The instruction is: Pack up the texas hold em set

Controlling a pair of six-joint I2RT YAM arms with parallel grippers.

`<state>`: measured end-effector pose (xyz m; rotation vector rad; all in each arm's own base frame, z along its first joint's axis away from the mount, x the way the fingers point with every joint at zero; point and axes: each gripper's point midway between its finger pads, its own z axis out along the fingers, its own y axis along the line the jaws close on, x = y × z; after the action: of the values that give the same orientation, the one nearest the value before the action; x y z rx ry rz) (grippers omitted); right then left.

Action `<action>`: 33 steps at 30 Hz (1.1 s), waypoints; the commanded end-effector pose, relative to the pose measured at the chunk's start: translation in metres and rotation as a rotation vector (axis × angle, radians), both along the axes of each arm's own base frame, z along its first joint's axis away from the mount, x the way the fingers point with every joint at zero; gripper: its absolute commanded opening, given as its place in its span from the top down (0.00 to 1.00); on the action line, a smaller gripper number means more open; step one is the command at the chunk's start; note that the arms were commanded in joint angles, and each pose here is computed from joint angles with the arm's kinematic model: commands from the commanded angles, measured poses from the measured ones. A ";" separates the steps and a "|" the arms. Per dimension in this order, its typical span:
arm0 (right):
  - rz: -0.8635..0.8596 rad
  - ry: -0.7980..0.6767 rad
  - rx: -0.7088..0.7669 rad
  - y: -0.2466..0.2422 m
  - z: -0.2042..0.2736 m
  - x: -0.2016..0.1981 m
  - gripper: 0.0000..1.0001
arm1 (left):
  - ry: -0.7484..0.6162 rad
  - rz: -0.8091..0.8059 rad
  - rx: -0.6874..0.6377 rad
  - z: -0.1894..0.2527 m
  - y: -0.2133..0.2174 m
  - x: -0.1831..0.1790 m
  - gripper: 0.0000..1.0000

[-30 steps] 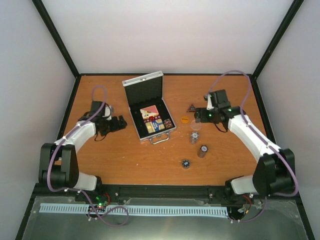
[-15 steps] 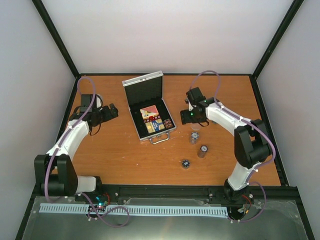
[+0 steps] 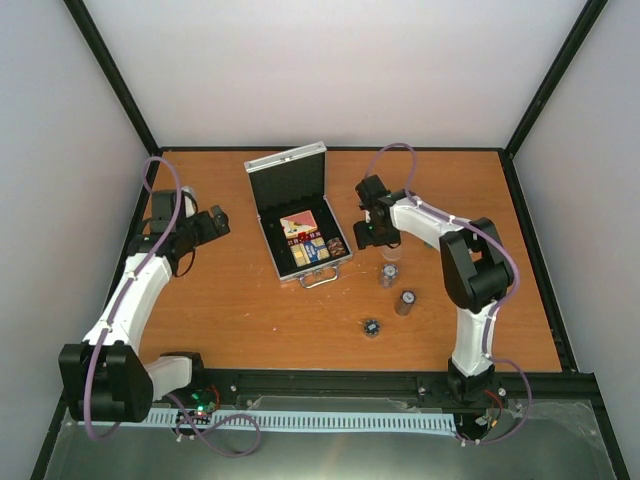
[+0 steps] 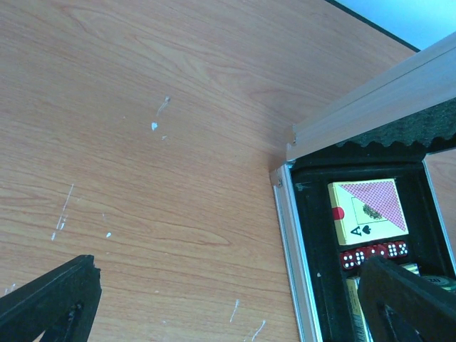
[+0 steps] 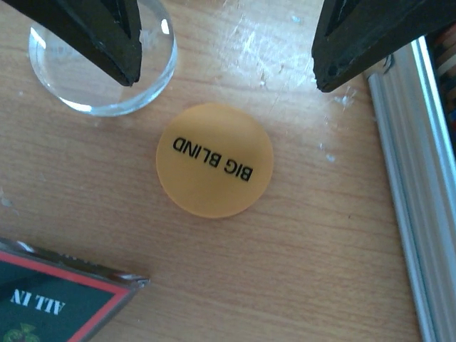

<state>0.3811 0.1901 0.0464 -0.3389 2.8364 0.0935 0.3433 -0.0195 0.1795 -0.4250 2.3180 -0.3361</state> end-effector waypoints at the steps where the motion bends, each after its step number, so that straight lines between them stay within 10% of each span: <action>1: 0.007 0.006 -0.046 -0.001 -0.007 0.009 0.35 | -0.012 0.021 0.030 0.009 0.007 0.003 0.00; 33: 0.049 0.132 -0.044 -0.006 -0.047 0.023 0.39 | 0.000 0.051 -0.044 0.009 0.002 -0.004 0.00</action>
<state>0.4107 0.1860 0.0165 -0.3768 2.9135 0.0721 0.3362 -0.0184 0.1746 -0.4813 2.3387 -0.3421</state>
